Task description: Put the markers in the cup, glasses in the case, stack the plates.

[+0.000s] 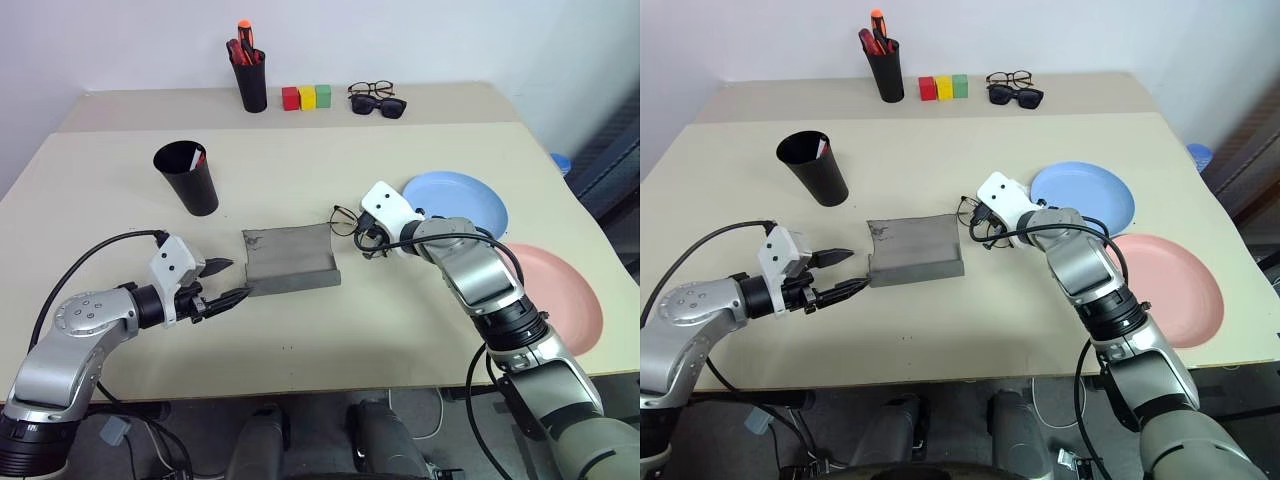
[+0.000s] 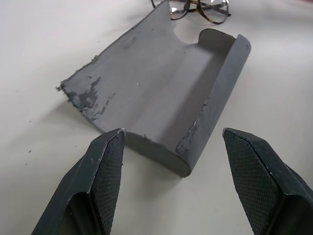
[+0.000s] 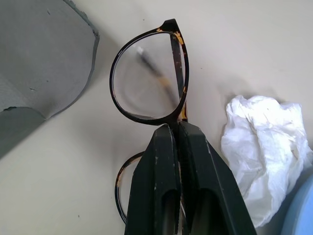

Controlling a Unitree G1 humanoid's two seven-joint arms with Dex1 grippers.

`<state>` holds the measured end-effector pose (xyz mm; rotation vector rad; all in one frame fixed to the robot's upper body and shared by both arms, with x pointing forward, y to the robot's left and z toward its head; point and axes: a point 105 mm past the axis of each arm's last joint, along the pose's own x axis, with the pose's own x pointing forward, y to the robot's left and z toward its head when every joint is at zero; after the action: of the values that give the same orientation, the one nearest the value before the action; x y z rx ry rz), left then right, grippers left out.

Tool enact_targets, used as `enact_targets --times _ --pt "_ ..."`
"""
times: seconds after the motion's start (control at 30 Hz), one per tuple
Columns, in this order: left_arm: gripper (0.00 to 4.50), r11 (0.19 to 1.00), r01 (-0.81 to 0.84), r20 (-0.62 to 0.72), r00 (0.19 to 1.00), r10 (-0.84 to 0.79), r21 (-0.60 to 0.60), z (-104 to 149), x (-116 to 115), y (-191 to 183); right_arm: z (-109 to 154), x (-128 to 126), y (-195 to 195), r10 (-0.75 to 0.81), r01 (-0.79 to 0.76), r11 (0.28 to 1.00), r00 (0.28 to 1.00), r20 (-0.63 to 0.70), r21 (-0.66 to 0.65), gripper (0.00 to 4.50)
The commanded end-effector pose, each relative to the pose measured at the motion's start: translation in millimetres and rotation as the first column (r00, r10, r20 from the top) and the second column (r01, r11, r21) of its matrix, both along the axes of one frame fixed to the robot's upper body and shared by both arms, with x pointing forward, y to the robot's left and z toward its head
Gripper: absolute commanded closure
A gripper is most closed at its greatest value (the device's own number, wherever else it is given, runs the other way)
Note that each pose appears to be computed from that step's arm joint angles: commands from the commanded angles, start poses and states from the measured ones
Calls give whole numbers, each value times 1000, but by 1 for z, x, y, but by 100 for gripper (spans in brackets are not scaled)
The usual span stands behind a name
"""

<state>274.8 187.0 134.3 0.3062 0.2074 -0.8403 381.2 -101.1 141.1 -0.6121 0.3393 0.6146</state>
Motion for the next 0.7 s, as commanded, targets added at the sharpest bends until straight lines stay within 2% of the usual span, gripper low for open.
enact_targets --times 0.03,0.13,0.23,0.33,0.43,0.57,0.7 --pt "124 1000 8 46 999 -9 4 10 0 -2 13 1 -6 3 -1 999 998 56 -35 447" --pt "124 1000 -21 59 998 21 15 12 2 4 25 -1 -2 67 -60 996 992 109 -64 447" --pt "124 993 -115 92 989 112 25 17 9 28 53 -11 17 232 -216 972 954 192 -96 447" --pt "124 986 -161 99 983 156 40 19 11 45 74 -21 37 372 -344 927 896 243 -151 447" --pt "124 977 -207 100 974 201 55 18 11 63 85 -41 64 559 -522 829 788 258 -201 447" --pt "124 971 -234 109 968 227 57 20 9 71 78 -61 97 698 -674 715 682 218 -183 447" --pt "124 971 -232 110 968 225 53 19 7 69 63 -66 115 733 -723 679 659 169 -127 447"
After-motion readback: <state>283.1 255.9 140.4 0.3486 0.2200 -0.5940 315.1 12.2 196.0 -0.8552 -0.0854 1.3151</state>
